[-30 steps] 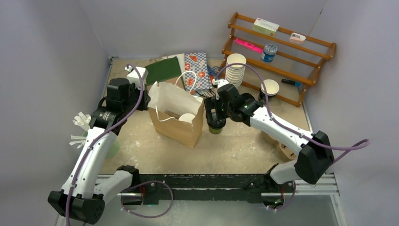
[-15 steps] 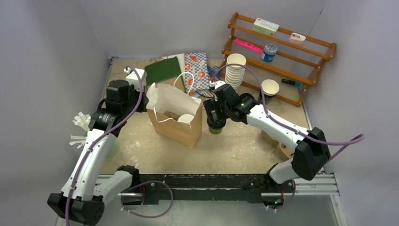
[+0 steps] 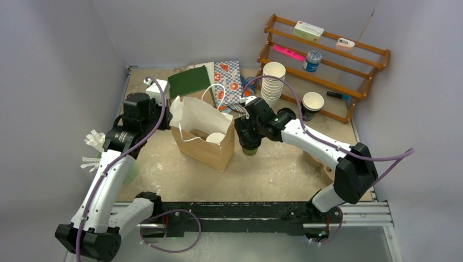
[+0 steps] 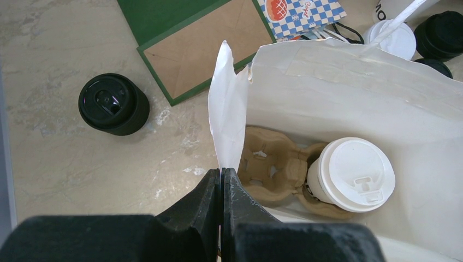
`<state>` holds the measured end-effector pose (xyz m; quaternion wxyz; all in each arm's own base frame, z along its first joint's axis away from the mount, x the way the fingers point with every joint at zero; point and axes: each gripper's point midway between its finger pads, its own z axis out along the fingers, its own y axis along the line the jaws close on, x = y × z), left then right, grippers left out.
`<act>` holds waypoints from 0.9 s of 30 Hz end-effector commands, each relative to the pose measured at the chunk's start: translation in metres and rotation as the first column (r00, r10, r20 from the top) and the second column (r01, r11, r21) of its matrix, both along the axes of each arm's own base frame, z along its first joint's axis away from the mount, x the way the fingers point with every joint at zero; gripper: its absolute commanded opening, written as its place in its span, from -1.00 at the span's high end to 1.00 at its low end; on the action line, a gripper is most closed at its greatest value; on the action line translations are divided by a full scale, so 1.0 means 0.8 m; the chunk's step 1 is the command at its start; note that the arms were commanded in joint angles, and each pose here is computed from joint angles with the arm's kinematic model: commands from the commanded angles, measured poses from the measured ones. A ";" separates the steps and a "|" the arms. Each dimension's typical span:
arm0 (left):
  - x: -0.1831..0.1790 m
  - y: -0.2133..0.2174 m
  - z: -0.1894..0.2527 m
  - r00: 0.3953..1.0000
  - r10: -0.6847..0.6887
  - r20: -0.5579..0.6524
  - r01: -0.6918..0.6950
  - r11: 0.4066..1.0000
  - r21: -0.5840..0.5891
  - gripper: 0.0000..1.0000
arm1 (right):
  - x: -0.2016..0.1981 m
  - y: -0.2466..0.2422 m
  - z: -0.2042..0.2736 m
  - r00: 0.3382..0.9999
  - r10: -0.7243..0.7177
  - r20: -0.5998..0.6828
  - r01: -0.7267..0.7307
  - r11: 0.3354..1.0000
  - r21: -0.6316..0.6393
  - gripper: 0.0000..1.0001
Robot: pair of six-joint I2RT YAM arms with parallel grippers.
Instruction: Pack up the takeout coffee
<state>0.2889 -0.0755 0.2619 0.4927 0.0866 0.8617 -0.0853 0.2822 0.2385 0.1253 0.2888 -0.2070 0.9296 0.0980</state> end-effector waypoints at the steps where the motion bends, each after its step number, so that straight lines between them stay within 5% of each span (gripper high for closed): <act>1: -0.001 0.000 -0.002 1.000 0.004 0.004 -0.004 1.000 -0.002 1.00 | -0.001 0.006 0.006 1.000 0.028 -0.008 -0.028 1.000 -0.007 -0.97; 11: -0.002 0.000 -0.004 1.000 -0.002 0.001 0.002 1.000 -0.001 1.00 | 0.000 0.002 0.019 1.000 0.018 0.010 -0.018 1.000 -0.014 -0.95; 27: -0.007 -0.001 -0.002 1.000 -0.024 0.008 0.024 1.000 0.010 1.00 | -0.009 -0.002 0.042 0.999 -0.036 0.007 0.035 0.999 0.030 -0.46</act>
